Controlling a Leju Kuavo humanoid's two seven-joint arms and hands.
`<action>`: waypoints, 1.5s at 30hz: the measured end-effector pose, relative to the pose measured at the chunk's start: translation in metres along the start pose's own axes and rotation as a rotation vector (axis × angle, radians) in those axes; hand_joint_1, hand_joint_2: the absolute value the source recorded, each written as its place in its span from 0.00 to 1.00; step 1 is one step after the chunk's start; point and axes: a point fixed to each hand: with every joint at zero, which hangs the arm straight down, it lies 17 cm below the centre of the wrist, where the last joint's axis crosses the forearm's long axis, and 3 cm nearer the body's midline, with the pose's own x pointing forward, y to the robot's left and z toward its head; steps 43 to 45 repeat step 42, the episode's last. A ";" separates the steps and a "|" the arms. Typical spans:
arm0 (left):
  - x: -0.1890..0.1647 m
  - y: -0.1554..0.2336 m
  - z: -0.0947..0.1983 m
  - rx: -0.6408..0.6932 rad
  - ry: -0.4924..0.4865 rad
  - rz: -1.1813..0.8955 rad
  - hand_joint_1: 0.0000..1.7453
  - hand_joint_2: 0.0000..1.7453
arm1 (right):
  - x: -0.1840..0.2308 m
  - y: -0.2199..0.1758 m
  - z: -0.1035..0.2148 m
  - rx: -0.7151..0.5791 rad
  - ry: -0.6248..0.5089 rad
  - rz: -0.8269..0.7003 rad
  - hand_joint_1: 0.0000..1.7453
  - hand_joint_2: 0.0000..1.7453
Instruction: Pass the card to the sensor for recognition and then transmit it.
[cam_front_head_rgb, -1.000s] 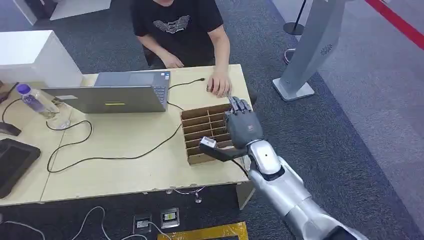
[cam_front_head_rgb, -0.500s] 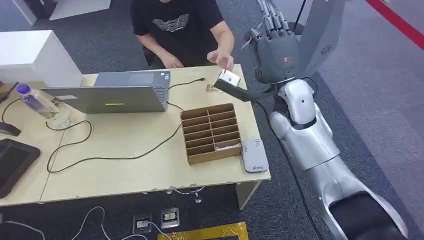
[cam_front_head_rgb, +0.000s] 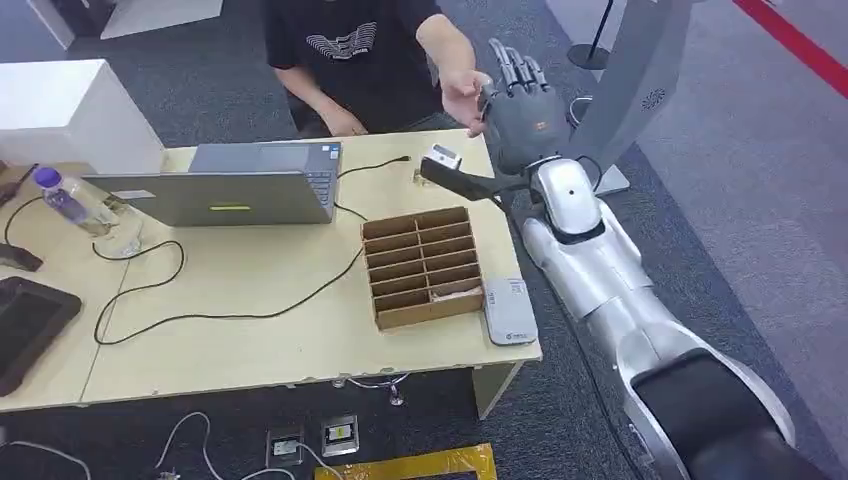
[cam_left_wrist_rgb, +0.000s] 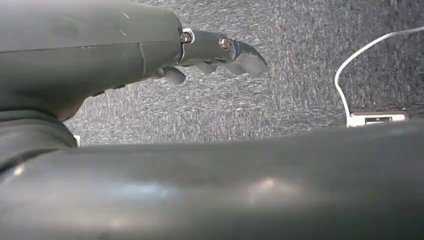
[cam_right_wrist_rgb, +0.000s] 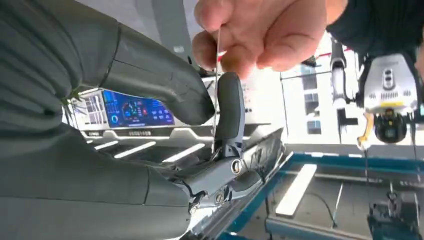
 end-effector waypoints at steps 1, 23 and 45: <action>0.001 0.000 0.000 0.001 0.000 0.004 0.00 0.00 | -0.002 0.004 0.001 0.010 0.005 -0.005 1.00 1.00; -0.001 0.004 0.000 0.005 0.015 0.012 0.00 0.00 | -0.035 0.050 0.024 0.116 0.102 0.016 0.00 1.00; -0.018 0.001 0.003 -0.010 0.048 0.024 0.00 0.00 | -0.361 0.046 0.179 0.053 0.921 -0.473 0.00 1.00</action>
